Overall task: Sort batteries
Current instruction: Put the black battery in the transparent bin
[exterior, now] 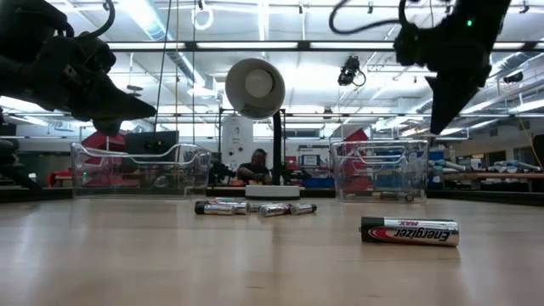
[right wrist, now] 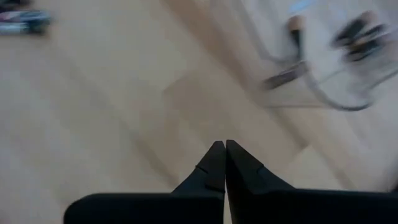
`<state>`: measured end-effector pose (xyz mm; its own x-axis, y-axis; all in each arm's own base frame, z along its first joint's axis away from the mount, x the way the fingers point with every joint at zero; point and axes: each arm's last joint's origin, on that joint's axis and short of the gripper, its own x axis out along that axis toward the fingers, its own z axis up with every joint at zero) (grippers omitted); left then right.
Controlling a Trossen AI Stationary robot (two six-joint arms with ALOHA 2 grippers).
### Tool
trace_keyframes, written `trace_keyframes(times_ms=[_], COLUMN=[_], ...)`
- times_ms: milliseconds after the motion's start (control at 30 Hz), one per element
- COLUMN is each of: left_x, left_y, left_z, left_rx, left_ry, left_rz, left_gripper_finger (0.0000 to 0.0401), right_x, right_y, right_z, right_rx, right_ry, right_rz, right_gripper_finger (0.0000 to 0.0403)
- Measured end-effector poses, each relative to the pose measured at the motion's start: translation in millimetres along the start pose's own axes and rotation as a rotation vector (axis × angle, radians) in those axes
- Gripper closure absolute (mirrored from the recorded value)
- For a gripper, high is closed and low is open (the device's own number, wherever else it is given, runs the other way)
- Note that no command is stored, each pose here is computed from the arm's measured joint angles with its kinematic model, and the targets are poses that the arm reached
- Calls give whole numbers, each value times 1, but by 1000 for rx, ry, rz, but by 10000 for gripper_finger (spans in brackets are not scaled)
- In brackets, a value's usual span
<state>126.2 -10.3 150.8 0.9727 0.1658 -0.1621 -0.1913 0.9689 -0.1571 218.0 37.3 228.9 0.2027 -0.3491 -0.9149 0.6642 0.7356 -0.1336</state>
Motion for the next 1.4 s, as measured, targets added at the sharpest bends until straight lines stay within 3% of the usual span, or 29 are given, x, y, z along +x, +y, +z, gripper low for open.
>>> trace_keyframes(times_ms=[233, 533, 600, 667, 767, 833, 1000, 1400], left_x=[0, 0, 0, 0, 0, 0, 0, 0], left_y=[0, 0, 0, 0, 0, 0, 0, 0], left_z=[0, 0, 0, 0, 0, 0, 0, 0], left_rx=[0, 0, 0, 0, 0, 3, 4, 7], left_ry=[-1, 0, 0, 0, -4, -4, -3, 1], left_rz=[4, 4, 4, 4, 4, 4, 4, 6], left_gripper_finger=[399, 399, 399, 399, 399, 399, 399, 399], right_x=[6, 5, -9, -24, -37, -36, -11, 18], right_y=[-11, -29, -30, -31, -31, -34, -32, -49], right_z=[8, 13, 17, 23, 26, 22, 10, 8], right_rx=[20, -12, 10, 25, 40, 56, 49, 125], right_ry=[-134, -75, -134, -188, -173, -135, -56, -116], right_rz=[-161, -246, -188, -54, 184, 222, 155, -72], right_gripper_finger=[403, 403, 403, 403, 403, 403, 403, 403])
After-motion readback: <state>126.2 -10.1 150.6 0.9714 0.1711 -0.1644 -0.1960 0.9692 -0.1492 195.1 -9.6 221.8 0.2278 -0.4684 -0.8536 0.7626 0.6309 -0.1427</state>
